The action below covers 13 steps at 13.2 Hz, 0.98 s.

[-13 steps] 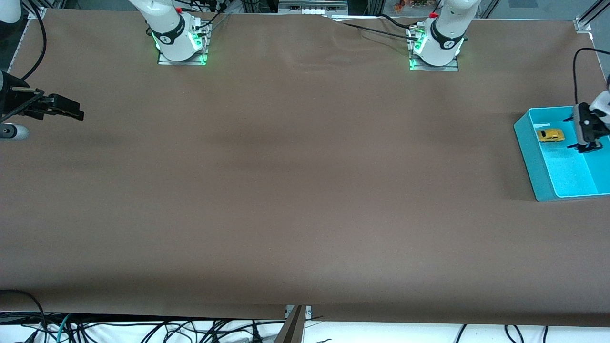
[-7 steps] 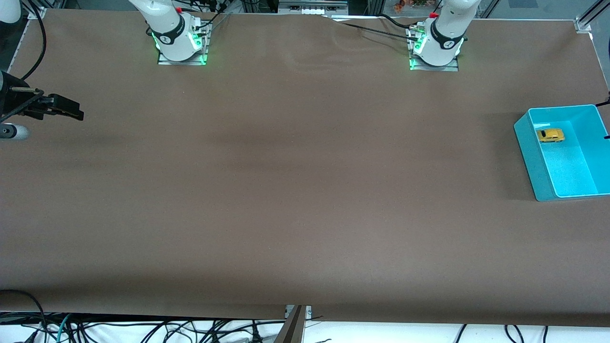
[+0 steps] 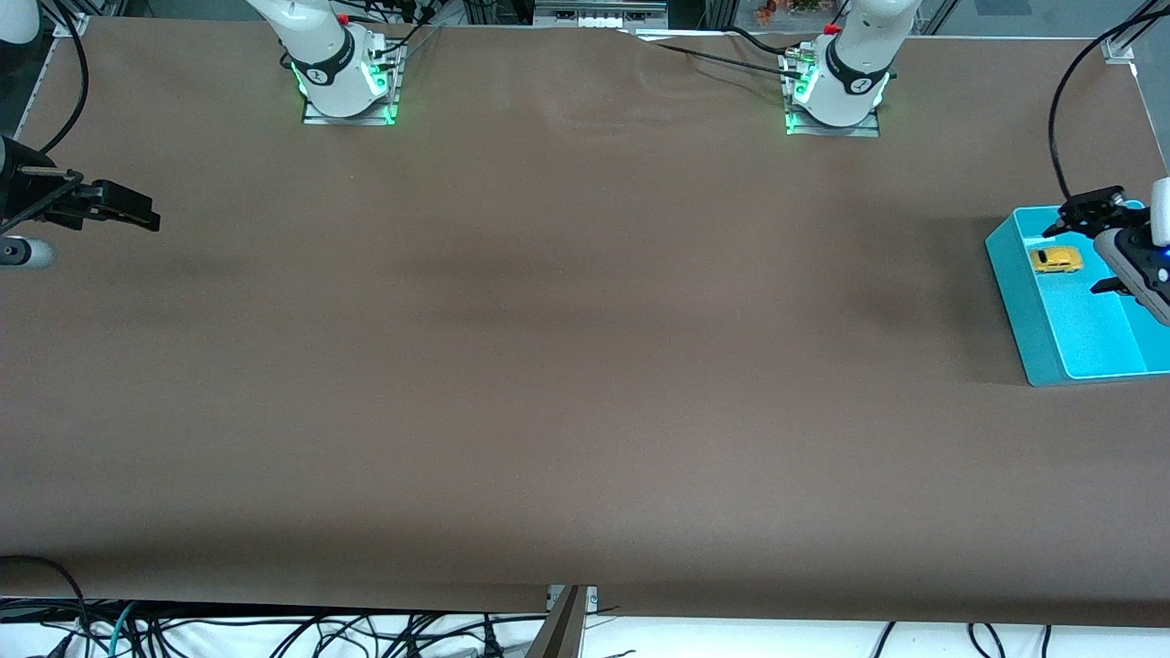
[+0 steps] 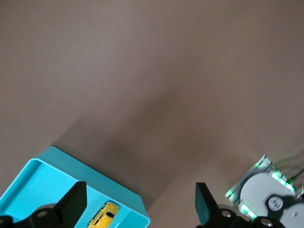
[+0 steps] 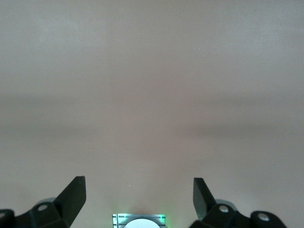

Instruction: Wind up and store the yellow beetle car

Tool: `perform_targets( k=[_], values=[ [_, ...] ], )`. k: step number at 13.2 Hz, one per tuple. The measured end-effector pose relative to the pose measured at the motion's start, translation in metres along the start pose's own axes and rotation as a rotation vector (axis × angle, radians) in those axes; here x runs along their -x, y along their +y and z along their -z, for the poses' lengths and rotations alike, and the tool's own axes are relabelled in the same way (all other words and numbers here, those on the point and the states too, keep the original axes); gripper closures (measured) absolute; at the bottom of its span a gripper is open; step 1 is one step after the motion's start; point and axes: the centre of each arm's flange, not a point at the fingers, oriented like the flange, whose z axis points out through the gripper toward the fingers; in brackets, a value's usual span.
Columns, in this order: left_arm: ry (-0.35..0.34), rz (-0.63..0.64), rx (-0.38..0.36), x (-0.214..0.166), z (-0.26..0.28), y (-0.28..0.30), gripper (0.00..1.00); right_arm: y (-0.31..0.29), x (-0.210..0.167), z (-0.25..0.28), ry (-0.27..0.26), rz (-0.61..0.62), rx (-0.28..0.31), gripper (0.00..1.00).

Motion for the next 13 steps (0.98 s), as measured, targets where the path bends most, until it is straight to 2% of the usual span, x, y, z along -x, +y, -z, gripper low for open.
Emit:
perform_targets(
  k=[3,5,6,7,9,13],
  values=[
    [-0.021,0.061,-0.049,-0.061,0.01,0.057,0.0,0.0,0.0,0.0,0.001,-0.001,0.0,0.0],
    [-0.037,0.086,-0.074,-0.082,0.01,0.079,0.0,0.001,0.0,0.0,0.001,-0.001,0.0,0.0],
    [-0.024,0.116,-0.082,-0.083,0.013,0.079,0.0,0.001,0.0,0.0,0.001,-0.001,0.0,0.0],
    [0.018,0.167,-0.083,-0.082,0.019,0.076,0.0,0.001,0.0,0.0,0.001,-0.001,0.0,0.0],
    [0.083,0.32,-0.068,-0.073,0.03,0.071,0.0,0.001,0.0,0.0,0.001,-0.001,0.0,0.0],
    [0.111,0.6,-0.09,-0.082,0.035,0.111,0.0,0.001,0.0,0.001,0.001,-0.002,0.0,0.0]
  ],
)
